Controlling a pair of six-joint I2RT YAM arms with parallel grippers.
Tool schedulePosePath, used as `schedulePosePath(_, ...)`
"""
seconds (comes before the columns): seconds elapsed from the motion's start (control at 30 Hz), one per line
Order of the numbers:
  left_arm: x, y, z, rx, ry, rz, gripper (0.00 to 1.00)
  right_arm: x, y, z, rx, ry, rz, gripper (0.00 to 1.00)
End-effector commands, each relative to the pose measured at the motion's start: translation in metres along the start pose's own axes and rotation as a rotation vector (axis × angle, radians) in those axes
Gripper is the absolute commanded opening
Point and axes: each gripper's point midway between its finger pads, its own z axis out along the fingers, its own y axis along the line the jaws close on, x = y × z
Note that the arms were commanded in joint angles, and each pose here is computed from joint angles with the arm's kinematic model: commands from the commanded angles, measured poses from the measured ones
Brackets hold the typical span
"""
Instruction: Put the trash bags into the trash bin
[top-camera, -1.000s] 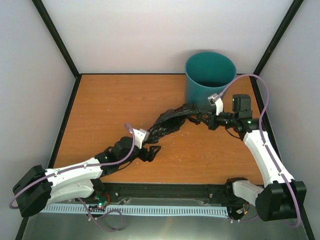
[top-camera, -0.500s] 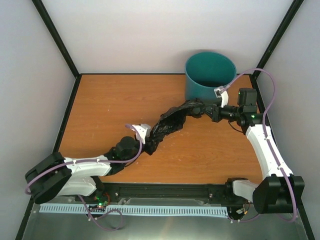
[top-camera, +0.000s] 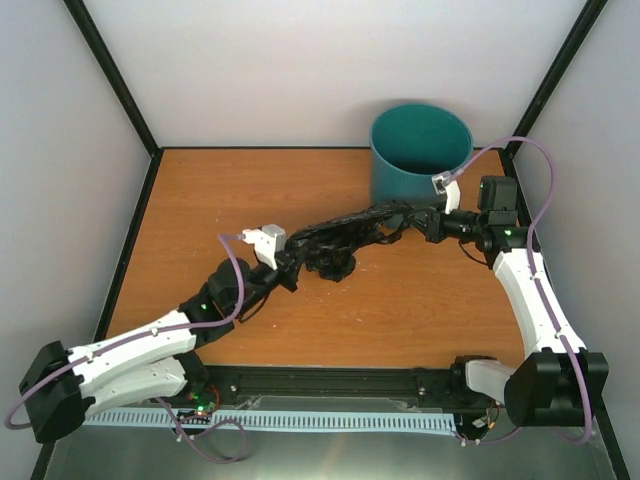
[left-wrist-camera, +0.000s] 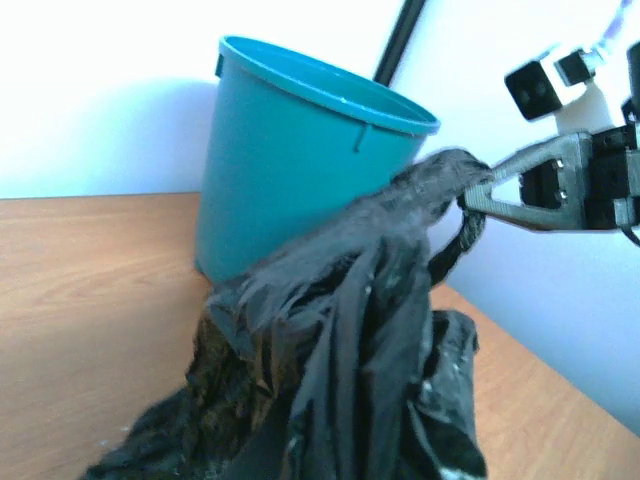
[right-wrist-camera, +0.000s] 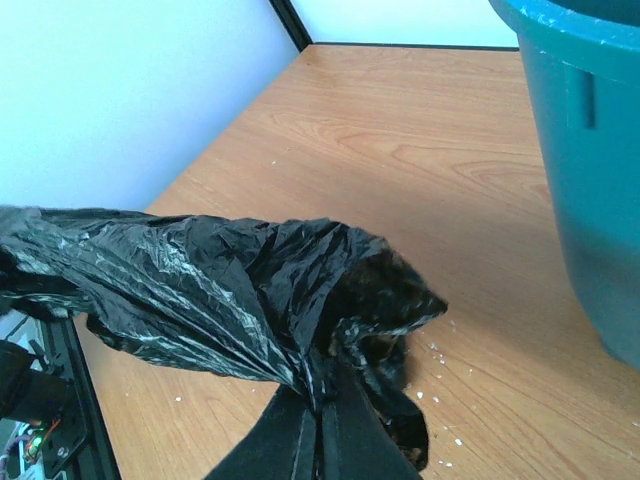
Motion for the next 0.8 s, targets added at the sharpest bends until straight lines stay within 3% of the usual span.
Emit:
schedulePosePath(0.0, -0.022, 0.018, -0.002, -0.181, 0.1, 0.01, 0.0, -0.016, 0.004, -0.002, -0.016, -0.022, -0.031, 0.03)
schedulePosePath(0.13, -0.044, 0.042, 0.013, -0.342, 0.268, 0.026, 0.01, -0.027, 0.017, 0.017, -0.032, 0.064, -0.079, 0.03)
schedulePosePath(0.23, -0.108, 0.046, 0.027, -0.455, 0.262, 0.132, 0.01, -0.084, 0.029, 0.017, -0.01, 0.026, -0.198, 0.03)
schedulePosePath(0.3, -0.176, 0.026, 0.031, -0.451, 0.192, 0.189, 0.01, -0.148, 0.049, -0.003, 0.023, -0.071, -0.312, 0.03)
schedulePosePath(0.4, -0.292, -0.036, 0.006, -0.338, -0.049, 0.265, 0.01, -0.237, 0.12, -0.067, 0.022, -0.3, -0.513, 0.03)
schedulePosePath(0.43, -0.318, -0.07, -0.013, -0.248, -0.143, 0.306, 0.01, -0.252, 0.143, -0.089, 0.029, -0.369, -0.576, 0.03)
schedulePosePath(0.5, -0.326, -0.106, -0.032, -0.098, -0.223, 0.348, 0.01, -0.261, 0.184, -0.128, 0.047, -0.486, -0.689, 0.03)
schedulePosePath(0.57, -0.284, -0.091, -0.021, -0.131, -0.123, 0.34, 0.01, -0.228, 0.182, -0.131, 0.06, -0.499, -0.674, 0.03)
schedulePosePath(0.63, -0.182, -0.043, 0.008, -0.286, 0.169, 0.345, 0.01, -0.168, 0.129, -0.085, 0.079, -0.385, -0.552, 0.03)
schedulePosePath(0.7, -0.053, 0.003, 0.015, -0.402, 0.536, 0.323, 0.01, -0.077, 0.061, -0.014, 0.158, -0.102, -0.461, 0.03)
schedulePosePath(0.77, 0.044, 0.021, -0.002, -0.407, 0.823, 0.261, 0.01, 0.02, 0.035, 0.028, 0.109, 0.239, -0.441, 0.03)
